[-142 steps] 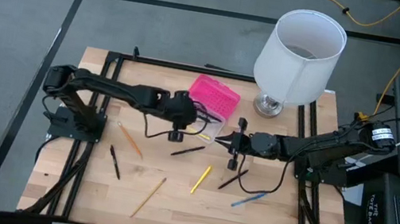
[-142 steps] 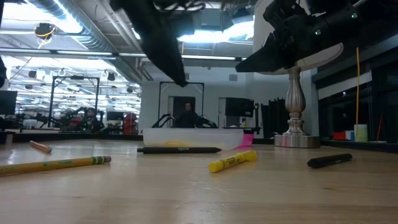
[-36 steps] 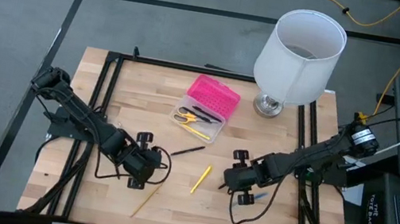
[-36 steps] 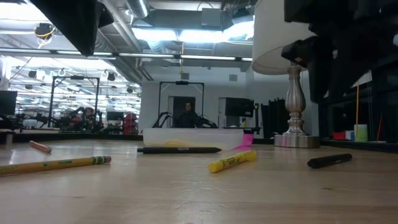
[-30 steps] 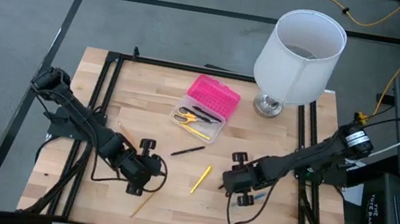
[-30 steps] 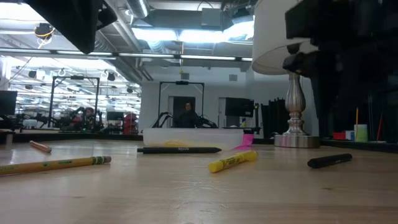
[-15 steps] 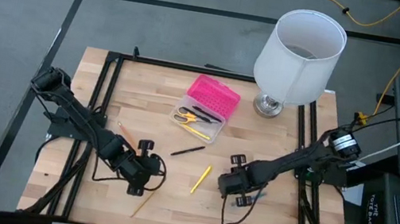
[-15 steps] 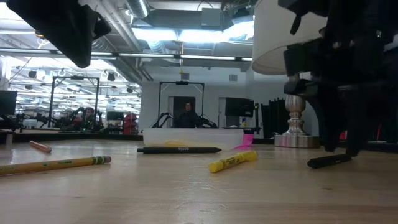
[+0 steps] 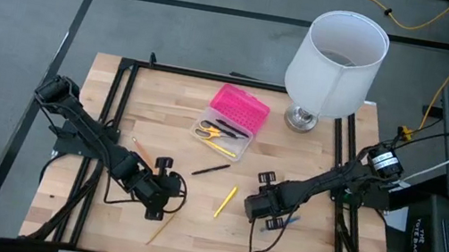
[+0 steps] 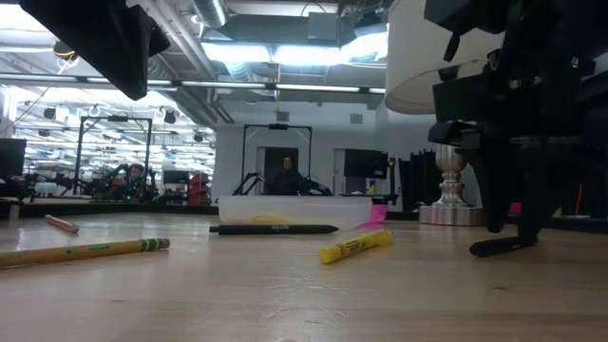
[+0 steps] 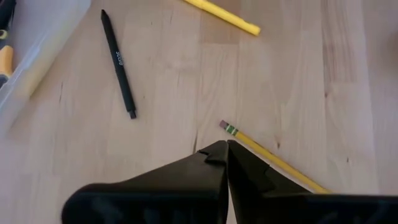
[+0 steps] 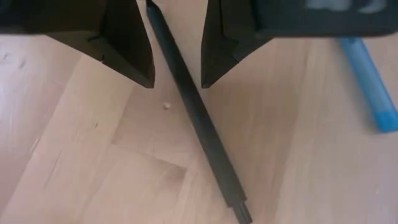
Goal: Pick & place school supplies into a supply box
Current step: Put the black pen into the pink supply box
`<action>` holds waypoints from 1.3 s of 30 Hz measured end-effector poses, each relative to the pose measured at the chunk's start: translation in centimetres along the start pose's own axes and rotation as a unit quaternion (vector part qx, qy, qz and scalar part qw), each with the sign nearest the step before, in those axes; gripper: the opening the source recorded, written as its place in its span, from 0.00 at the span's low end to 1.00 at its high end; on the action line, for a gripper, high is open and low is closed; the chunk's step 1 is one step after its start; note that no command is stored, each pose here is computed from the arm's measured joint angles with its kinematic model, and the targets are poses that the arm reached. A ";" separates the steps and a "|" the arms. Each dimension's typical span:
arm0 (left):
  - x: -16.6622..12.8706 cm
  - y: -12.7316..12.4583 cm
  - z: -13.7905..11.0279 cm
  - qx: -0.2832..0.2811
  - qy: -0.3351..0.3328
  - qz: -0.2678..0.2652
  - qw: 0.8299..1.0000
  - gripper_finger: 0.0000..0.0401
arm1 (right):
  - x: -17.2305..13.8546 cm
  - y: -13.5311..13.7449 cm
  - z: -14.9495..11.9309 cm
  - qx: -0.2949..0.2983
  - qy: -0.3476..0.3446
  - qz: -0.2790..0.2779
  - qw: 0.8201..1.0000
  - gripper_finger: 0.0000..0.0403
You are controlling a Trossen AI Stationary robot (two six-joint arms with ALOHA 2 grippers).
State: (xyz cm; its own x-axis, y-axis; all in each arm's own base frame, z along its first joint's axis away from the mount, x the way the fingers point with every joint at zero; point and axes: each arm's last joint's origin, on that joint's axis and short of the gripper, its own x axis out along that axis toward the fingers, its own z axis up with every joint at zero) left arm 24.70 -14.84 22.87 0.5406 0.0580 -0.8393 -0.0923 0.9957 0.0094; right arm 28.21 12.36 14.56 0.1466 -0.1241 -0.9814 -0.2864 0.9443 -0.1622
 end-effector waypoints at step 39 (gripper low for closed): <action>0.0 0.0 0.1 -0.006 -0.012 0.012 1.000 0.01 | 2.1 0.5 -1.5 0.019 -0.020 0.055 0.998 0.07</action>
State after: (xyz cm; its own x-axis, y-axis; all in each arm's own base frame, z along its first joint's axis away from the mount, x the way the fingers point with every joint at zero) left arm 24.79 -14.79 22.93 0.5577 0.0829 -0.8259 -0.1146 0.9932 0.0223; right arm 27.00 12.10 12.30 0.1548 -0.0083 -0.9879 -0.2665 0.9626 -0.0498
